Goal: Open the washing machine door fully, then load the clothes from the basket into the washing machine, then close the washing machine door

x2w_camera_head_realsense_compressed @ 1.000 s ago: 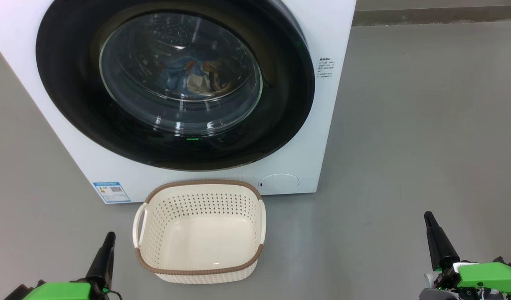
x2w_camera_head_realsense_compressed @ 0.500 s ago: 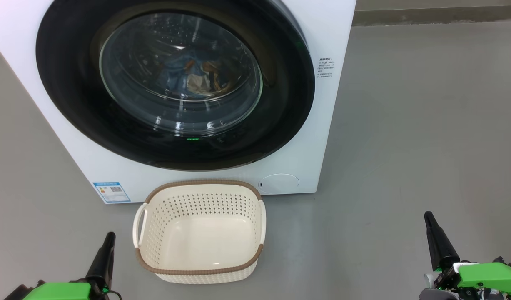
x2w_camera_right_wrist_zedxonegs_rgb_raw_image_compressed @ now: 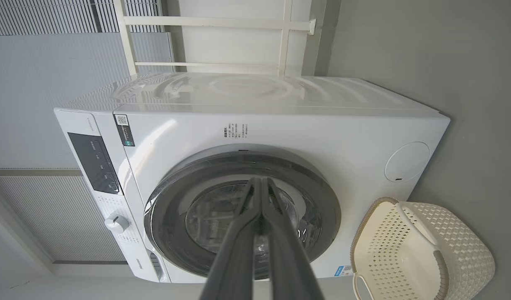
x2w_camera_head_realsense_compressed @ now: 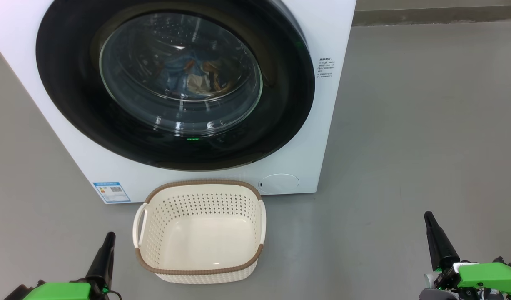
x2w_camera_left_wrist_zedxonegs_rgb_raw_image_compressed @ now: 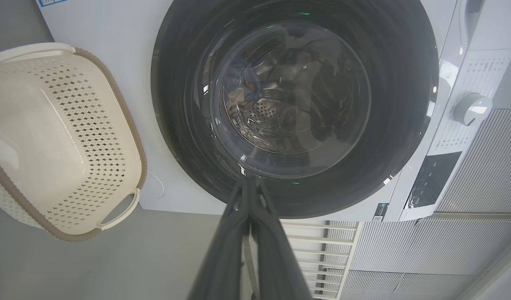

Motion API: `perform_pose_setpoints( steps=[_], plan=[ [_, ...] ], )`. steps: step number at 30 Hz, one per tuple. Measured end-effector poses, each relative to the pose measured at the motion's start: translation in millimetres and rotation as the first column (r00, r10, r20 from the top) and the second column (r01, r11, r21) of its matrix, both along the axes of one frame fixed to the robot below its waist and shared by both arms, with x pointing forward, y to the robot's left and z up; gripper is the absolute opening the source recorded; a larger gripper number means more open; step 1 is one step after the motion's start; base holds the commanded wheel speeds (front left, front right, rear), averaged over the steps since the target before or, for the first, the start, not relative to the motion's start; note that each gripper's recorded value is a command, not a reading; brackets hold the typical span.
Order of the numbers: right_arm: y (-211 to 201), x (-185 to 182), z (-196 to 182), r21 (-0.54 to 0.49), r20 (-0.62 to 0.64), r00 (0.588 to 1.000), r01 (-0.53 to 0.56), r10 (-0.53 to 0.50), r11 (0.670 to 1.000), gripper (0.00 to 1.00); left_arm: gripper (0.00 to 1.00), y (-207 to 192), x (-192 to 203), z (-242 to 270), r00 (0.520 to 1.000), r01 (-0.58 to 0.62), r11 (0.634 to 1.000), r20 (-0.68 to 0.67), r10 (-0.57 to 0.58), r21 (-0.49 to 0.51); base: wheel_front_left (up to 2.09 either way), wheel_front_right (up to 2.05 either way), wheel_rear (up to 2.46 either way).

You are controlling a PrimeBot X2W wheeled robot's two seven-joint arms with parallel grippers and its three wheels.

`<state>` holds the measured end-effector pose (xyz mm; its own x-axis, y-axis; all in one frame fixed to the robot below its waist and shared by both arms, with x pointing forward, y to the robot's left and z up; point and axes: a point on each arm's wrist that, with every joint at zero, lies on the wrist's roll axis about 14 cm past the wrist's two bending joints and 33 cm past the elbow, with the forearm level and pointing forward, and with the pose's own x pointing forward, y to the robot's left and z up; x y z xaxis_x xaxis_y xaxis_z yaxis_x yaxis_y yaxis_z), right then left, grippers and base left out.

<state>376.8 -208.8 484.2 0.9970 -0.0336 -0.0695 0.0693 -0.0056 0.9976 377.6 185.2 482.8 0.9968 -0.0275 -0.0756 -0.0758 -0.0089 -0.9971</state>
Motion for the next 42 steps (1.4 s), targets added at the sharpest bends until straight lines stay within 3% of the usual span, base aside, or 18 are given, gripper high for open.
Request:
perform_pose_setpoints(
  steps=[42],
  plan=[
    [0.0, 0.0, 0.0, 0.000, 0.000, 1.000, 0.000, 0.000, 1.000, 0.00, 0.00, 0.1, 0.0, 0.0, 1.000, 0.000, 1.000, 0.000, 0.000, 0.000, 0.00, 0.00, 0.00]
  ],
)
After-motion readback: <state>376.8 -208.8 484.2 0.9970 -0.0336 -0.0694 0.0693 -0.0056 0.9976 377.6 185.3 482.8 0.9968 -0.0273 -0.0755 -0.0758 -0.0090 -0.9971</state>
